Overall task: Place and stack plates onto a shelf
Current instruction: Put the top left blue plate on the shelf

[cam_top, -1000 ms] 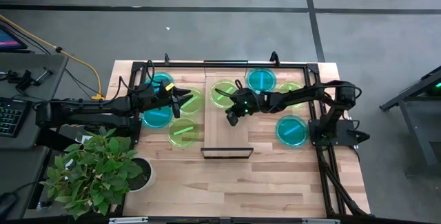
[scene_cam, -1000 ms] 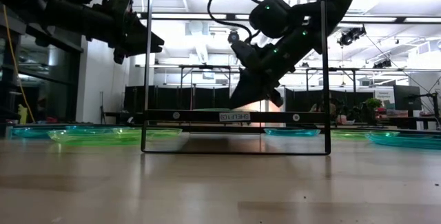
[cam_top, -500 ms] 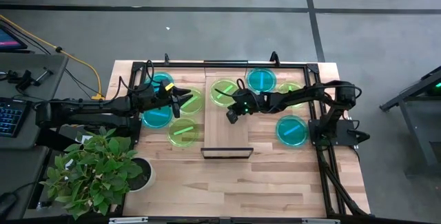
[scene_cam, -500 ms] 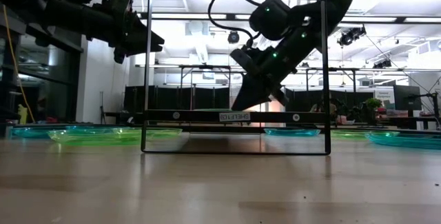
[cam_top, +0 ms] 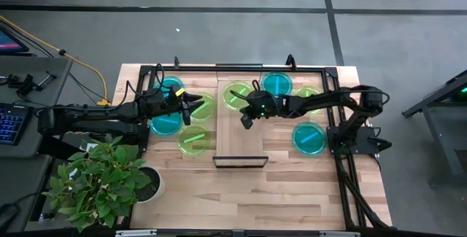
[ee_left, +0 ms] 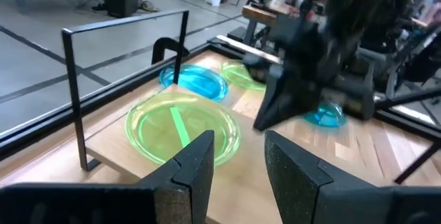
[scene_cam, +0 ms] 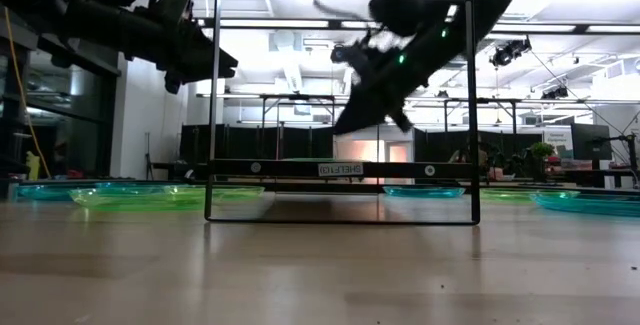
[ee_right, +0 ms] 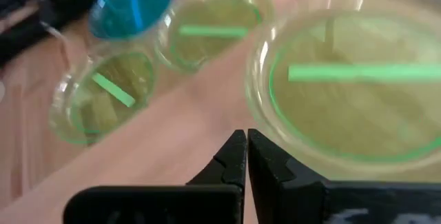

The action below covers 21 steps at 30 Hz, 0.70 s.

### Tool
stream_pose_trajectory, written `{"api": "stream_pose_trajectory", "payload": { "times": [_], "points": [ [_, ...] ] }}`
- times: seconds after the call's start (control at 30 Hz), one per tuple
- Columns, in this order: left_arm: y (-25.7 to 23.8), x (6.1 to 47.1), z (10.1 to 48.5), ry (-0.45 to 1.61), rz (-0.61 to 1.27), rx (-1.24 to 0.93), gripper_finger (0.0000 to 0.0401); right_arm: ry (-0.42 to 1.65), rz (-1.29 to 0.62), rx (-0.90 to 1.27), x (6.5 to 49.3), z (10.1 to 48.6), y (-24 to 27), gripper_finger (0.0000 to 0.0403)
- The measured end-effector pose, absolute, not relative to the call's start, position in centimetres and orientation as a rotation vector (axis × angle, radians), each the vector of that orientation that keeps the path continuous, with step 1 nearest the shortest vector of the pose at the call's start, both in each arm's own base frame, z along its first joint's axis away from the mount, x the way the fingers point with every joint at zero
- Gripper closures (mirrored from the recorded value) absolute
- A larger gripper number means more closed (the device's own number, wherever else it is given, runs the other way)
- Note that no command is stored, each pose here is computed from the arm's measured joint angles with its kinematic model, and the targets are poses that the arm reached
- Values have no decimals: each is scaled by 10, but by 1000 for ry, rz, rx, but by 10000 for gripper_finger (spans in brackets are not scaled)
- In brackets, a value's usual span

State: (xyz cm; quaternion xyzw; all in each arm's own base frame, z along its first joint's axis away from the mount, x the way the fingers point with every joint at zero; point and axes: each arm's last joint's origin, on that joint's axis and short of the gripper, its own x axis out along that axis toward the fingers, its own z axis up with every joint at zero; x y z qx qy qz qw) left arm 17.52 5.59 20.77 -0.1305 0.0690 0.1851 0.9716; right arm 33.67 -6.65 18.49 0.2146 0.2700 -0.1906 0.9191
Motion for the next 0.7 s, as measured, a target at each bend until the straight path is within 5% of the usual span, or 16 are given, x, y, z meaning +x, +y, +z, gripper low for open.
{"api": "stream_pose_trajectory", "payload": {
  "times": [0.27,0.57,0.7],
  "points": [
    [55,174,203,199,353,-234,284,495,-553,262,303,229,-67,403],
    [55,172,198,315,373,-220,284,382,-598,327,237,205,-56,403],
    [61,171,210,433,605,-208,284,307,-591,381,222,198,-56,403]
  ]
}}
